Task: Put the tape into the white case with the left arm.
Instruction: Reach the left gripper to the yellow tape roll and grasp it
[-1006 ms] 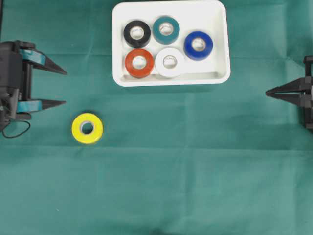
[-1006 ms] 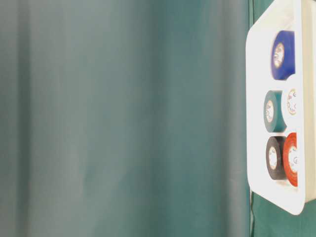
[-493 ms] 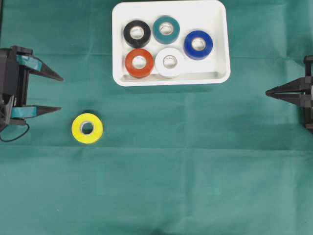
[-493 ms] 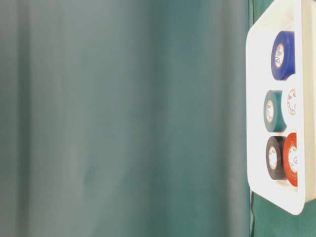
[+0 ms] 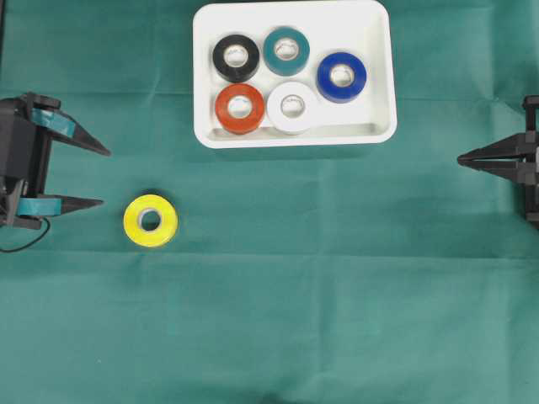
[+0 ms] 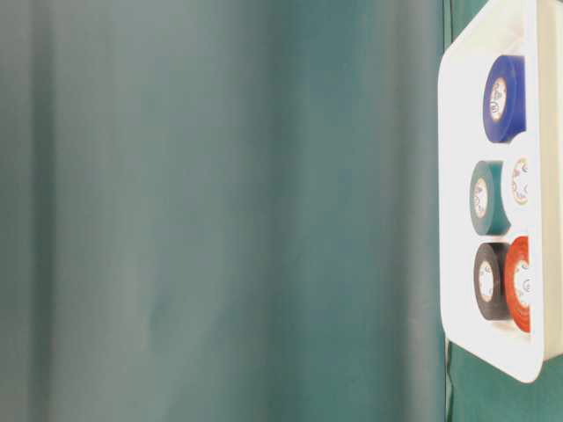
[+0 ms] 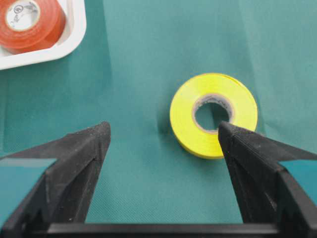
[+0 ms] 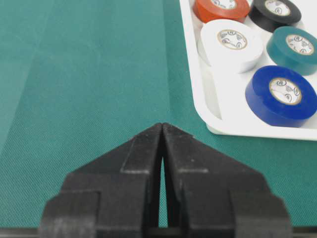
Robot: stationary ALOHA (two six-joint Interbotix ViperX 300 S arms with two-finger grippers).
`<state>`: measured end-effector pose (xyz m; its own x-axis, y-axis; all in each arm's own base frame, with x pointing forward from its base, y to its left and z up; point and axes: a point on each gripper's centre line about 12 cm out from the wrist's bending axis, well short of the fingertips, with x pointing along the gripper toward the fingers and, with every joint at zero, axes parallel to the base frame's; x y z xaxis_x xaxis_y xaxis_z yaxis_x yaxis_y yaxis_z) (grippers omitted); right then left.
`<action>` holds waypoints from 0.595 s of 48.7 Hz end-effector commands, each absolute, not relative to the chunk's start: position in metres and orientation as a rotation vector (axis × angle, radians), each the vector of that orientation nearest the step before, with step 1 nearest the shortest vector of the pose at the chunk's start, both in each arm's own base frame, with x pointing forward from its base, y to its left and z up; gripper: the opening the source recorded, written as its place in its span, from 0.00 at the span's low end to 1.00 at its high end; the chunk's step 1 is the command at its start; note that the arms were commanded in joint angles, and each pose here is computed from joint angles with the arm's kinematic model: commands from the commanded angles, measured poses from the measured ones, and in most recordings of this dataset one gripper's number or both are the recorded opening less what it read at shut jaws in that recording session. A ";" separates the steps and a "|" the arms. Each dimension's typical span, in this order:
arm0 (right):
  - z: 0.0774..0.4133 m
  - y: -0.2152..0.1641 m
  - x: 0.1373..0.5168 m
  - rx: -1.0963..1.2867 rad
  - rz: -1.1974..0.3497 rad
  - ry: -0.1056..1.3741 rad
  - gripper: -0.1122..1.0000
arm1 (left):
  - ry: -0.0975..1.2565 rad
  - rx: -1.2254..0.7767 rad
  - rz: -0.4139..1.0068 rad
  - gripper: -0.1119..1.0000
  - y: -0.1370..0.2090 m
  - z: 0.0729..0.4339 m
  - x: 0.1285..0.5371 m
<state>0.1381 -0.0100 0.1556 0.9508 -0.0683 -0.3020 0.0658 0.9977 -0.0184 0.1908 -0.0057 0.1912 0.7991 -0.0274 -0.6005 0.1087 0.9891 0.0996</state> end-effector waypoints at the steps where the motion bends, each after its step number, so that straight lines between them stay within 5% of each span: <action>1: 0.162 -0.010 0.141 -0.009 -0.070 0.287 0.02 | 0.647 0.128 -0.075 0.89 -0.007 0.190 0.200; 29: 0.161 -0.010 0.141 -0.009 -0.069 0.291 0.02 | 0.846 0.174 -0.175 0.89 -0.032 0.151 0.256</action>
